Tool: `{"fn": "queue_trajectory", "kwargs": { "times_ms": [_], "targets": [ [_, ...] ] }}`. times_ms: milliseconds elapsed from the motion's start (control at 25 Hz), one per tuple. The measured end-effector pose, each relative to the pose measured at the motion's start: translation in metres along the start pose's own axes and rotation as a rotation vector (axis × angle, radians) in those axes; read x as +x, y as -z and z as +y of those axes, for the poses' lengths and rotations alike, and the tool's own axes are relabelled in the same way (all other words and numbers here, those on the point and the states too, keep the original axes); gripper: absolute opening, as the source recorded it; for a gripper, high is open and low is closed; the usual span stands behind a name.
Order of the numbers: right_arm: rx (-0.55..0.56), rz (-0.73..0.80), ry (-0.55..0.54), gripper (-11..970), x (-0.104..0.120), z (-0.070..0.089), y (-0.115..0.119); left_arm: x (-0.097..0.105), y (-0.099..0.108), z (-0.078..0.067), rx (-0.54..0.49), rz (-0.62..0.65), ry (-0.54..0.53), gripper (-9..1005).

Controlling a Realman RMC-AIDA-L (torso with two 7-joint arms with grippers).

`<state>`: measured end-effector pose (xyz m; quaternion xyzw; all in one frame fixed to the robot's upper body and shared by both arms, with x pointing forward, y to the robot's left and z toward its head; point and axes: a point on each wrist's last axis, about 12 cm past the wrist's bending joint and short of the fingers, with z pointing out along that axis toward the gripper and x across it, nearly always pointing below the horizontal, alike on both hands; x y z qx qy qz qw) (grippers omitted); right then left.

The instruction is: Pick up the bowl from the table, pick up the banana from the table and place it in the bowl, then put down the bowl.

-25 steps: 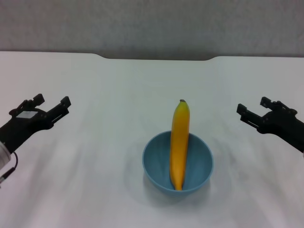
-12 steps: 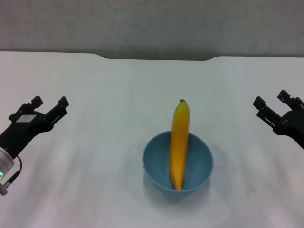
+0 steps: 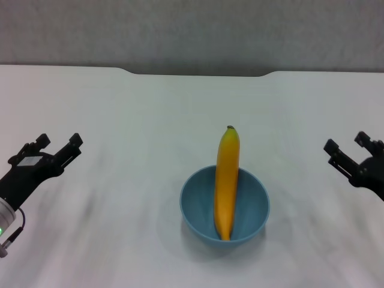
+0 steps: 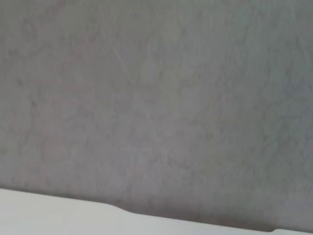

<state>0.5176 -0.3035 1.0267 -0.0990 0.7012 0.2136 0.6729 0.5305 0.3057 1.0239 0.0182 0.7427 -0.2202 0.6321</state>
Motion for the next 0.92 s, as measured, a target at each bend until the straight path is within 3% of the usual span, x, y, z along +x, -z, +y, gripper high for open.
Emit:
{"fn": "queue_trajectory", "kwargs": {
  "times_ms": [240, 400, 920],
  "targets": [
    [0.078, 0.005, -0.027, 850, 0.006, -0.009, 0.018, 0.004, 0.007, 0.006, -0.031, 0.018, -0.003, 877],
    [0.13, 0.009, -0.033, 850, 0.009, -0.015, 0.026, 0.01, 0.011, 0.009, -0.059, 0.051, -0.06, 876],
    [0.095, 0.148, 0.018, 850, 0.024, -0.009, 0.016, 0.021, 0.009, 0.013, -0.101, 0.14, -0.181, 877]
  ]
}}
